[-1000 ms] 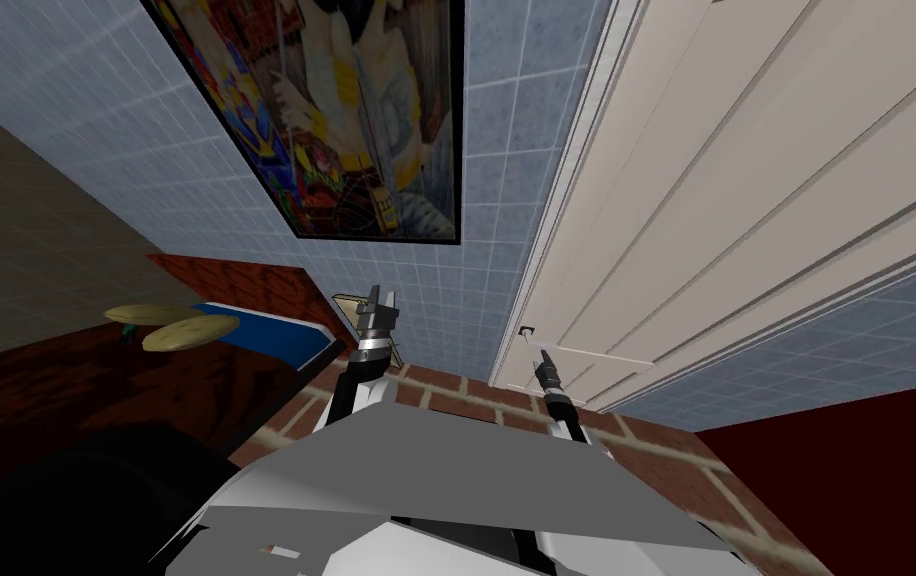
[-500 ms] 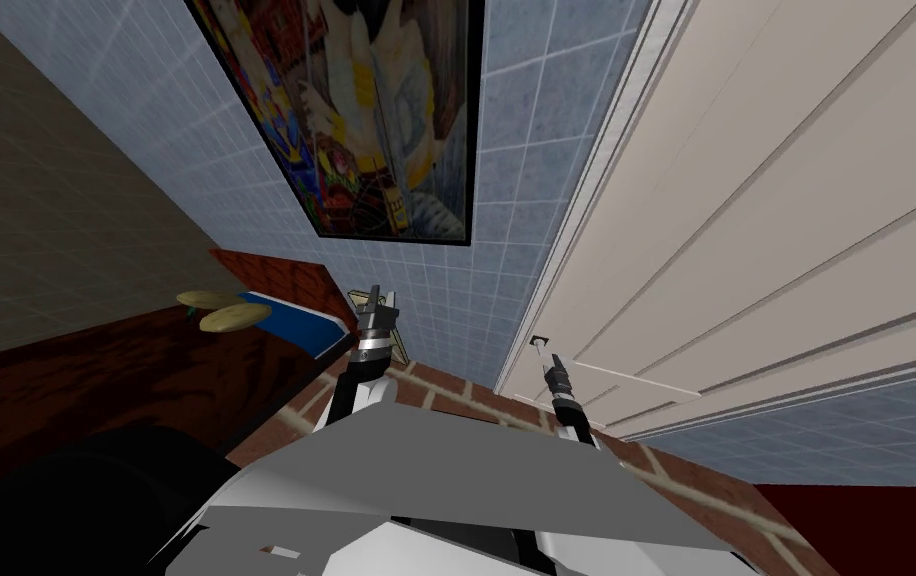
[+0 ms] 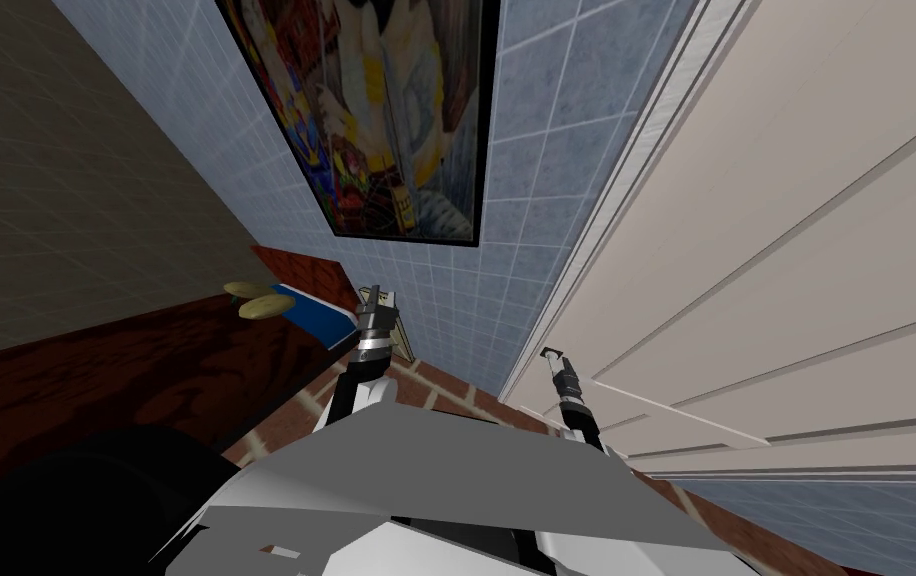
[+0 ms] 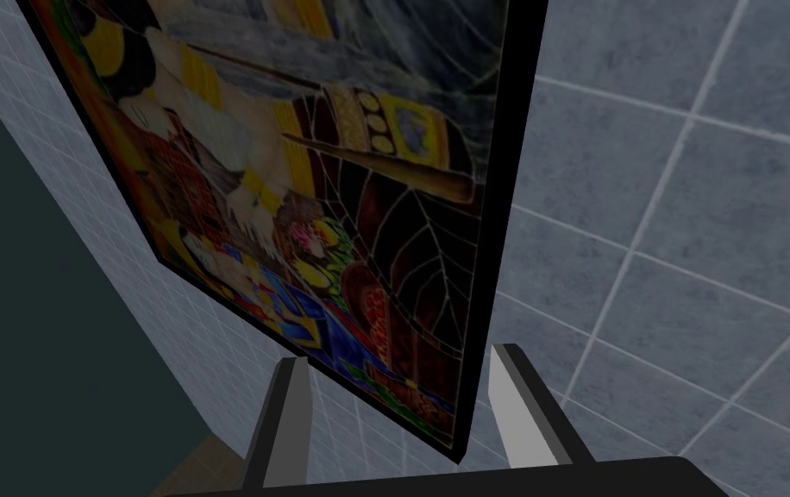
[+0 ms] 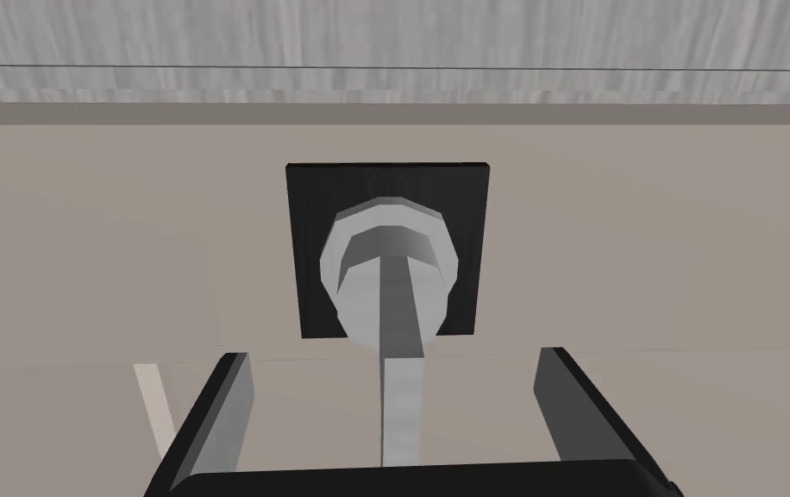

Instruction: Pull the door open

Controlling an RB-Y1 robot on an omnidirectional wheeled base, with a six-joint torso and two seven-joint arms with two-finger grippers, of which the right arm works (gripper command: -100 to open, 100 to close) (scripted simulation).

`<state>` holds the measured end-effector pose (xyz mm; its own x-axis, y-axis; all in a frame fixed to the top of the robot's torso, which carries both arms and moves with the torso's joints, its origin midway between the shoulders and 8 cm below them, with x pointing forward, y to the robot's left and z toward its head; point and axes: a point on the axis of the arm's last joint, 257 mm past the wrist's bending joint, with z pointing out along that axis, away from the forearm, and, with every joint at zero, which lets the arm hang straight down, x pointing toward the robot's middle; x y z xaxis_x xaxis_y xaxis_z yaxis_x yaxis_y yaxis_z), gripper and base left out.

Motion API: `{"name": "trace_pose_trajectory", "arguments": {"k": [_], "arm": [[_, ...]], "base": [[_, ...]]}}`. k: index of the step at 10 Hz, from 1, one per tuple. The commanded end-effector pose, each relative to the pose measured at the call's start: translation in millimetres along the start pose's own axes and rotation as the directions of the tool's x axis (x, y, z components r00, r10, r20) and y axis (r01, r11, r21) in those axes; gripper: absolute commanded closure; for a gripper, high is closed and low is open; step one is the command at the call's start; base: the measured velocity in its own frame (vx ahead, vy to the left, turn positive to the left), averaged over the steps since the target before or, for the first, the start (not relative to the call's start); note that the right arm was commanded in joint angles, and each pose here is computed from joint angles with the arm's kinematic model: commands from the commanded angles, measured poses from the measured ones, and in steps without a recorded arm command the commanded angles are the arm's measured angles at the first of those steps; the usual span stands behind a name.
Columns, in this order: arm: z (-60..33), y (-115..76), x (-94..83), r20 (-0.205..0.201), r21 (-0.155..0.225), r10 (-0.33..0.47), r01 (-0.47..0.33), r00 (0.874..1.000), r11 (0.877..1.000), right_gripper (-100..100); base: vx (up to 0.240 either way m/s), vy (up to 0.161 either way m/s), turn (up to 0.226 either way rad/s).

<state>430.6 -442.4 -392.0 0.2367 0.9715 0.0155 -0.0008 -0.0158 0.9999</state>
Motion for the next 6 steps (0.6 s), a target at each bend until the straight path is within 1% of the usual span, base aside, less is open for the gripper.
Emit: {"name": "trace_pose_trajectory", "arguments": {"k": [1, 6], "arm": [[0.1, -0.2, 0.6, -0.001, 0.001, 0.0, 0.0, 1.0, 1.0, 100], [0.1, -0.2, 0.6, -0.001, 0.001, 0.0, 0.0, 1.0, 1.0, 100]], "base": [[0.0, 0.0, 0.0], [-0.001, 0.001, 0.0]]}}
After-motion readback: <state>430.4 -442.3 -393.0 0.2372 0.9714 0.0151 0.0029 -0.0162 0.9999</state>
